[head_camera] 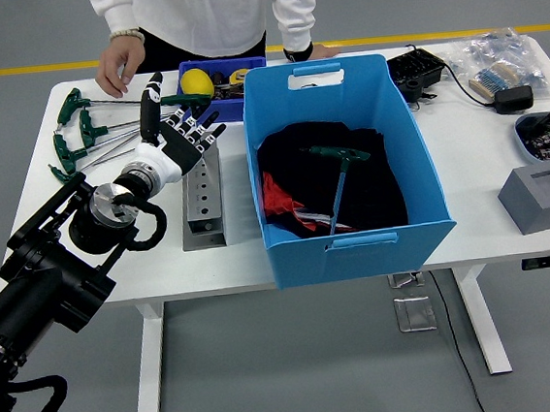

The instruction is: Lift tool from toolbox,place it in box,lift tool from toolbox,place it in box

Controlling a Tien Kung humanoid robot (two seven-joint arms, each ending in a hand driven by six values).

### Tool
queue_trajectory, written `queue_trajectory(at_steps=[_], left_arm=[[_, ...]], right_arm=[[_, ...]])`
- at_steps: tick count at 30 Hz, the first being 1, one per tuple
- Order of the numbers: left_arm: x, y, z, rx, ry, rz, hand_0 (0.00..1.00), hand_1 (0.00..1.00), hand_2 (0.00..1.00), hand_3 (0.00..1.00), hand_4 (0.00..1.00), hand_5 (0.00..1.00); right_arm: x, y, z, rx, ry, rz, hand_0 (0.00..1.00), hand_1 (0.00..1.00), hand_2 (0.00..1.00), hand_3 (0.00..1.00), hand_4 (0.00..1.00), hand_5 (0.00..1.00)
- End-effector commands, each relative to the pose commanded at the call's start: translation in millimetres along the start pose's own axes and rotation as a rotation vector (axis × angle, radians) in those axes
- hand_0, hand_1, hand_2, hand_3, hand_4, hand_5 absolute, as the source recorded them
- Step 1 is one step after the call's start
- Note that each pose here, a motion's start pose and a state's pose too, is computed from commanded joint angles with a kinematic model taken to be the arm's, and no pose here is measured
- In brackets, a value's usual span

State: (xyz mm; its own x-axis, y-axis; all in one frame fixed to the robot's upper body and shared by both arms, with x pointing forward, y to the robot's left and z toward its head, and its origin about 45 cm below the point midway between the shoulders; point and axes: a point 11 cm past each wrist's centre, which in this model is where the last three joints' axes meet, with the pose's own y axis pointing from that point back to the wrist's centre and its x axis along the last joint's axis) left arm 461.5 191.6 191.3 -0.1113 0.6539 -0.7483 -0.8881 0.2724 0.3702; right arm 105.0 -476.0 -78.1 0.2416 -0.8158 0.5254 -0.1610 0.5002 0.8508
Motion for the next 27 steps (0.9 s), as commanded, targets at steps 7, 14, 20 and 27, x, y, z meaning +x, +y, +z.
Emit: queue_trajectory(at_steps=[7,14,20,27], left_arm=[[-18.8,4.8,13.5,-0.026,0.019,-0.058,0.822,0.857,0.925,0.914,0.853,0.853],[-47.8,12.1,27.8,-0.052,0.012,-0.136,0.823,0.855,0.922,0.915,0.851,0.851],[-69.5,16.5,34.7,-0.067,-0.004,-0.2,0.824,0.853,0.916,0.913,0.849,0.845],[-100.9,21.6,7.8,0.007,-0.108,-0.292,0.82,0.842,0.904,0.902,0.853,0.834]], right_arm=[[-1.2,-0.1,2.9,-0.006,0.0,-0.002,0.622,0.614,0.683,0.533,0.782,0.577],[-2.0,-0.1,4.2,-0.008,0.002,-0.004,0.621,0.614,0.683,0.533,0.783,0.576],[-2.5,-0.2,4.9,-0.009,0.001,-0.005,0.622,0.614,0.683,0.533,0.783,0.575],[-1.3,-0.2,4.3,-0.008,0.003,-0.003,0.622,0.614,0.683,0.534,0.784,0.574]])
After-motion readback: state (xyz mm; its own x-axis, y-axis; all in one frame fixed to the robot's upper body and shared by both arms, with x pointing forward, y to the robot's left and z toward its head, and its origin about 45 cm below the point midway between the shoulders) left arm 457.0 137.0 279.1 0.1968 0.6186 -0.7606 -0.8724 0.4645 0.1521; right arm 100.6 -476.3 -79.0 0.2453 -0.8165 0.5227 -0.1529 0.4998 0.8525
